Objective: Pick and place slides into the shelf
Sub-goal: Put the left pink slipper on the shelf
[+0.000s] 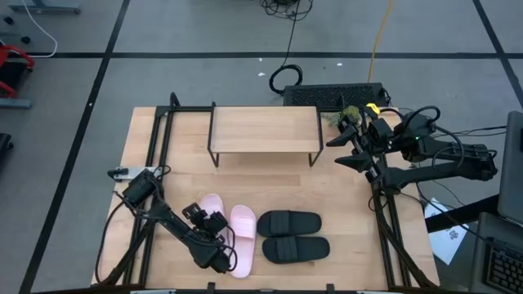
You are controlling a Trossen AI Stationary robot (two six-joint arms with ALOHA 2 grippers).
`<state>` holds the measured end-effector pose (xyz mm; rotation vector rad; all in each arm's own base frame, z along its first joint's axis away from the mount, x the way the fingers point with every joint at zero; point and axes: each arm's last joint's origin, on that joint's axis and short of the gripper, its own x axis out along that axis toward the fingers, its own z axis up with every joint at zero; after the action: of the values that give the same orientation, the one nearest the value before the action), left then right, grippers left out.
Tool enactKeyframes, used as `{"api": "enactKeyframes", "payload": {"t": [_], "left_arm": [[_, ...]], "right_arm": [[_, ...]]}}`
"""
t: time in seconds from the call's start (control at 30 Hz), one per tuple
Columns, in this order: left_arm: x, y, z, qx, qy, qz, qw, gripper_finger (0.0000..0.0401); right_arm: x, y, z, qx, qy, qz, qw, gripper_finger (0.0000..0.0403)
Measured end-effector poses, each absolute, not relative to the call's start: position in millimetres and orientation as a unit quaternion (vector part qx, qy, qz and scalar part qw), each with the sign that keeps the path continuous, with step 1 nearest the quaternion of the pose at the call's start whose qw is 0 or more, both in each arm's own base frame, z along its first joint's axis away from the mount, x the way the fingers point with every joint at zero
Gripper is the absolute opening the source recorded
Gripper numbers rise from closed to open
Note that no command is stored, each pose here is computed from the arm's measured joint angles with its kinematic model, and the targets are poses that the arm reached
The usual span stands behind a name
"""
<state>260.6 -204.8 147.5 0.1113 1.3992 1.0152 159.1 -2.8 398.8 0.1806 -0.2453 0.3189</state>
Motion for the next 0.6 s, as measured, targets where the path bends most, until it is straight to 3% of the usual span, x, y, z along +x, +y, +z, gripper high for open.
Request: {"api": "enactKeyframes", "payload": {"t": [0.23,0.6], "left_arm": [[262.0,-203.1,147.7,0.052,0.612,0.448,0.650,0.0015],[265.6,-208.0,155.9,0.035,0.619,0.443,0.648,0.0003]], "right_arm": [[159.0,-2.8,398.9,0.088,-0.122,0.158,0.976,0.0210],[159.1,-2.8,398.9,0.088,-0.122,0.157,0.976,0.0210]]}}
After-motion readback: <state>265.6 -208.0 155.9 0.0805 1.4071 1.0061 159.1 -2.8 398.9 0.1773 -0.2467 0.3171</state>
